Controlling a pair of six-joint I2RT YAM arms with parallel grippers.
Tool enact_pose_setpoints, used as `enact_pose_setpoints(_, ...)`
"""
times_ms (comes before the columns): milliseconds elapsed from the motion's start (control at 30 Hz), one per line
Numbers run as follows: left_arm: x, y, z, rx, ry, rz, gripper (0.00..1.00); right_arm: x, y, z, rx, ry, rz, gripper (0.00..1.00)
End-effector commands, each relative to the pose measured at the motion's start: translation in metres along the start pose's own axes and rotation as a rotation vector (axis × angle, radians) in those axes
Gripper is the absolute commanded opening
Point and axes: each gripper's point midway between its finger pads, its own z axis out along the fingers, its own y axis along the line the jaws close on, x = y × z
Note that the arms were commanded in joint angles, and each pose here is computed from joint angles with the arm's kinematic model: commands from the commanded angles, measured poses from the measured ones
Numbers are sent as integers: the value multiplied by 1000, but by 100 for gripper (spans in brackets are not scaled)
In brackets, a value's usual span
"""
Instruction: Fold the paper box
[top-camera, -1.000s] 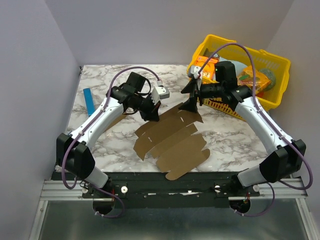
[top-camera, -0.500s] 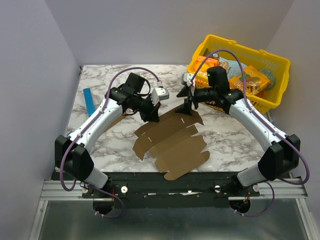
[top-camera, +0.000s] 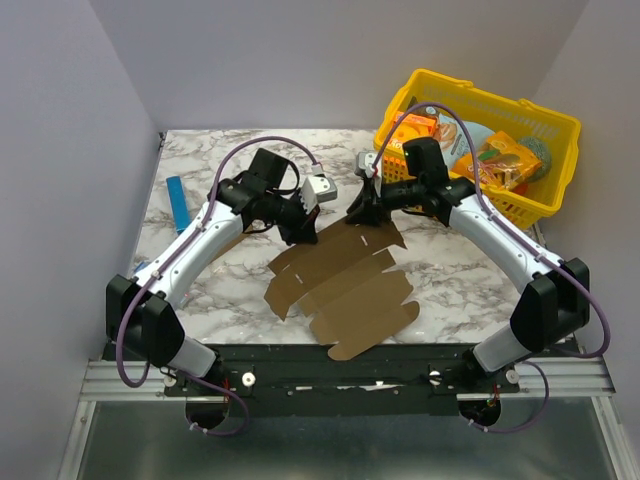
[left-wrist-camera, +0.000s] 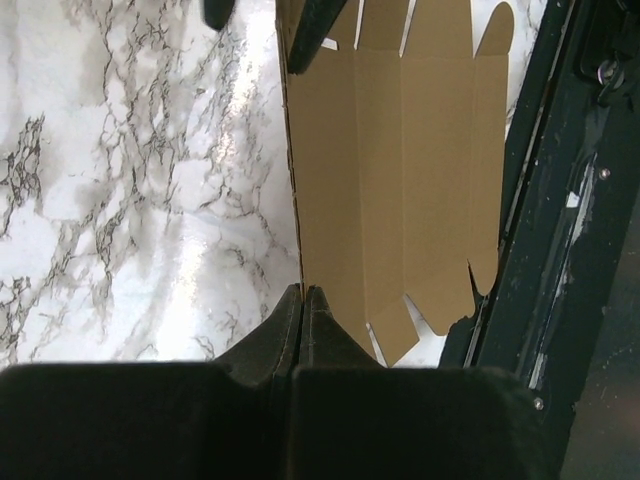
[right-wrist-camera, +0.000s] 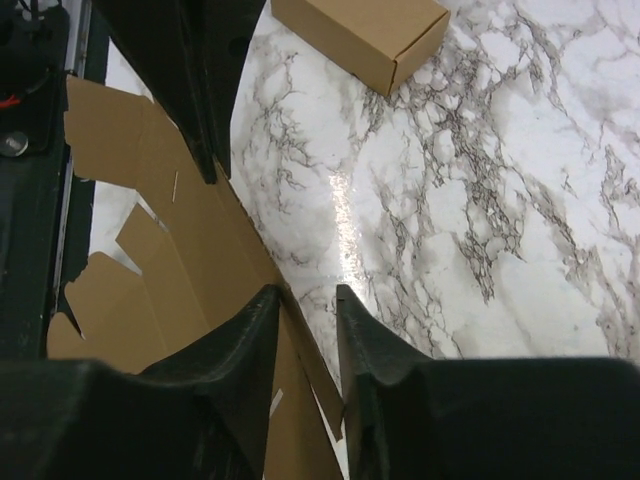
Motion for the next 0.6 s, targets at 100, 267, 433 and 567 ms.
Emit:
enact_pose_setpoints(100,-8,9,-7,-103,-39,-2,1,0,11,3,-65,-1,17,24)
enact_pose_setpoints(267,-17,25,-12,-201,-97,-8,50,6,9,3,-49,18,27,16)
enact_pose_setpoints(433,-46,61,-53,-422,-302,-53,89,18,-3,1,39,62,23,9)
enact_pose_setpoints(567,-46,81,-98,-522,-480,-158,99,24,-14,-7,158,63,-11,7)
